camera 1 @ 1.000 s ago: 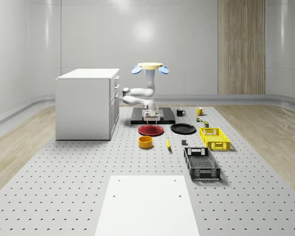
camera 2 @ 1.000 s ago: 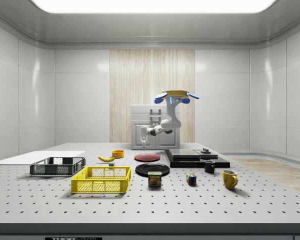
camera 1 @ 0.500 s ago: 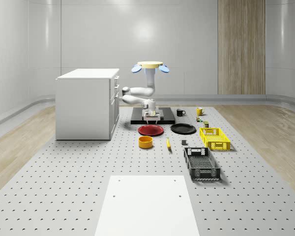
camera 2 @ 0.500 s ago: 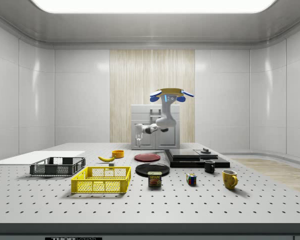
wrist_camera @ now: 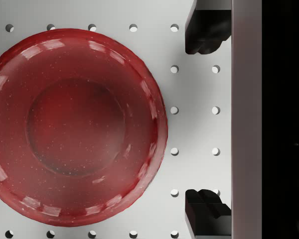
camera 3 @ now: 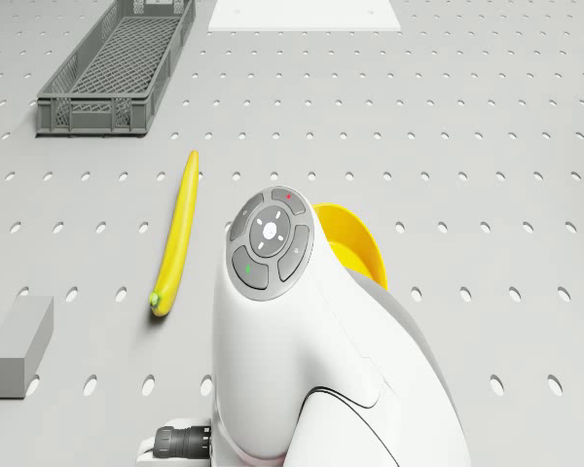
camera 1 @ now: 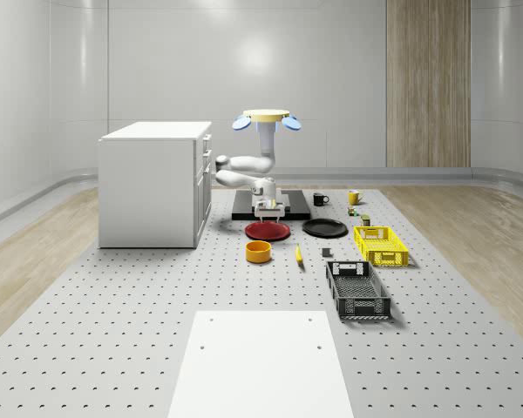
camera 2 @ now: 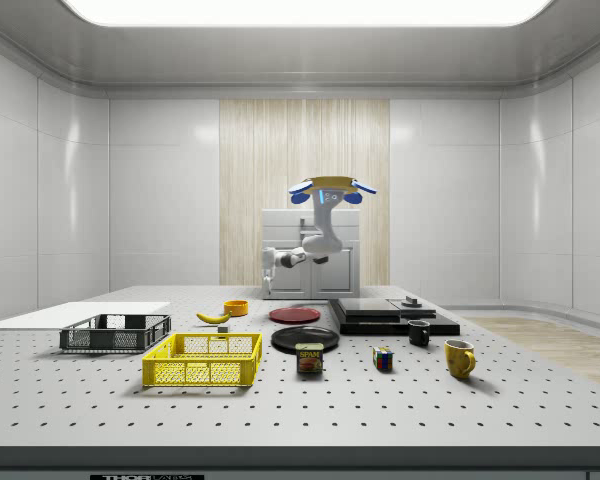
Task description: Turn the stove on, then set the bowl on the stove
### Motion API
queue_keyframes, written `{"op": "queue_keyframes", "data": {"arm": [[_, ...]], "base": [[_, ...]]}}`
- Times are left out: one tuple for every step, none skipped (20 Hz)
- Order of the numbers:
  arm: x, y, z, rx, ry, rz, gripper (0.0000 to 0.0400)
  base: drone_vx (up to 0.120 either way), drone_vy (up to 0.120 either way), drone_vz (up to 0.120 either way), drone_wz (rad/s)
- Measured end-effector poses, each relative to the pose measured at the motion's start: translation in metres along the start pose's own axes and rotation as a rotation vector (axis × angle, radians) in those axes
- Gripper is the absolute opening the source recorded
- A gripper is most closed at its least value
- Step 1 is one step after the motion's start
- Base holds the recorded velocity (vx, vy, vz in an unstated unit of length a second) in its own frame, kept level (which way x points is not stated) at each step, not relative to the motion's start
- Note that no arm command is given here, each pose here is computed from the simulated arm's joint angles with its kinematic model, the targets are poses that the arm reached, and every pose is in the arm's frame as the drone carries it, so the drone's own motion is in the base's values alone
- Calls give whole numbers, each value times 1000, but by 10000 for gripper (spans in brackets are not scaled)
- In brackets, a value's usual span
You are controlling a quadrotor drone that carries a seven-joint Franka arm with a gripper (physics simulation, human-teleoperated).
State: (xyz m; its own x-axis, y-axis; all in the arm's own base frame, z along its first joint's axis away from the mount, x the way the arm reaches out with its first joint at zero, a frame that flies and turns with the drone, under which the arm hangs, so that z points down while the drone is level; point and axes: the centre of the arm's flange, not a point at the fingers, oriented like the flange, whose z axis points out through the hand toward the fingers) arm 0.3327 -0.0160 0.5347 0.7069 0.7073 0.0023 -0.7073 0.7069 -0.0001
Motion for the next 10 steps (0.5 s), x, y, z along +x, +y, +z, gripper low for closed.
{"op": "queue_keyframes", "data": {"arm": [[0,0,0,0,0,0,400],[0,0,0,0,0,0,400],[0,0,0,0,0,0,400],[0,0,0,0,0,0,400],[0,0,0,0,0,0,400],[0,0,0,0,0,0,400],[0,0,0,0,0,0,400],[0,0,0,0,0,0,400],[0,0,0,0,0,0,400],[0,0,0,0,0,0,400]], "base": [[120,0,0,0],[120,0,0,0],[120,0,0,0],[120,0,0,0],[120,0,0,0],[120,0,0,0],[120,0,0,0],[120,0,0,0],[120,0,0,0],[120,0,0,0]]}}
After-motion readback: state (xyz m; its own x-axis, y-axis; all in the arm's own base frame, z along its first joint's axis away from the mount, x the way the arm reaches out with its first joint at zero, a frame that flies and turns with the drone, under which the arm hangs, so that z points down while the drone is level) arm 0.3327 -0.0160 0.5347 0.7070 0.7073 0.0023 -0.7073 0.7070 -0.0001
